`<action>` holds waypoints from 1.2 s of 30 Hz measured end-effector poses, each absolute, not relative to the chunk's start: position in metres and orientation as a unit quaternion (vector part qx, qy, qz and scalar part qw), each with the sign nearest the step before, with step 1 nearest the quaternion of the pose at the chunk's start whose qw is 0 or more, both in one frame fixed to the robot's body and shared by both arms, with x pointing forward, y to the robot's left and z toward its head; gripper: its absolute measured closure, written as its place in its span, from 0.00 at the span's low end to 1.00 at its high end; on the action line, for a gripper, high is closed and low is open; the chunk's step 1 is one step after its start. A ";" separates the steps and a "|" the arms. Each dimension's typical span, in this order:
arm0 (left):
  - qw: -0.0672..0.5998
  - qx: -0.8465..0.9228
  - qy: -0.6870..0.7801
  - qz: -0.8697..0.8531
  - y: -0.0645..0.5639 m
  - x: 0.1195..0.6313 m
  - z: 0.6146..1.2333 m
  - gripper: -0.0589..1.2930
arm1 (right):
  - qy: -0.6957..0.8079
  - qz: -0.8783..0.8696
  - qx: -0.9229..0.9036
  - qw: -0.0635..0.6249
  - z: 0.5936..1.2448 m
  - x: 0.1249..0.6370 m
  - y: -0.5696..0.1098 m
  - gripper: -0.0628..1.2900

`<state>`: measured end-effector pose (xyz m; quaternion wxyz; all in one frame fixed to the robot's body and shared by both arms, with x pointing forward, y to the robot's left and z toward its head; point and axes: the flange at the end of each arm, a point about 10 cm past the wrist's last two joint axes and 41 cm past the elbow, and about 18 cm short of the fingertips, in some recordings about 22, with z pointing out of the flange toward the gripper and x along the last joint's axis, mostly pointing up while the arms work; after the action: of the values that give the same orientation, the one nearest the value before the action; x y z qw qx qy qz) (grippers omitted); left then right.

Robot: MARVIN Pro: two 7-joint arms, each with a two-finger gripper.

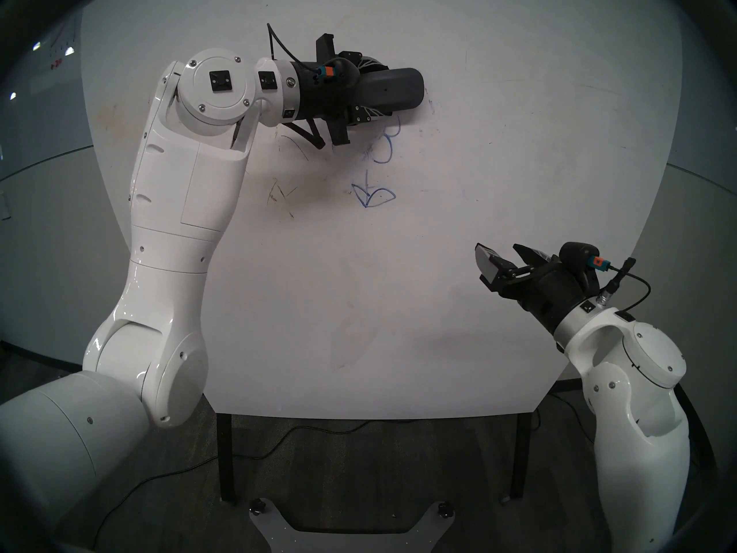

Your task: Erase all marks on the whiteboard with the eraser

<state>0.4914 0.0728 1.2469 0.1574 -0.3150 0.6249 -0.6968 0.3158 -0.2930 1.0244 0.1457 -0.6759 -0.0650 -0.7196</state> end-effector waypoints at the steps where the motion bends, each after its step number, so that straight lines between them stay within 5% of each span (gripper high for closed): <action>1: 0.160 -0.313 0.625 -0.697 0.072 0.492 1.250 0.48 | -0.065 -0.720 -0.676 0.146 1.024 0.316 -0.293 0.05; 36: 0.159 -0.307 0.620 -0.705 0.070 0.491 1.247 0.46 | -0.065 -0.720 -0.676 0.146 1.025 0.316 -0.293 0.05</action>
<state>0.4915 0.0700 1.2472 0.1589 -0.3071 0.6196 -0.7046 0.3157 -0.2928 1.0246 0.1458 -0.6757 -0.0653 -0.7197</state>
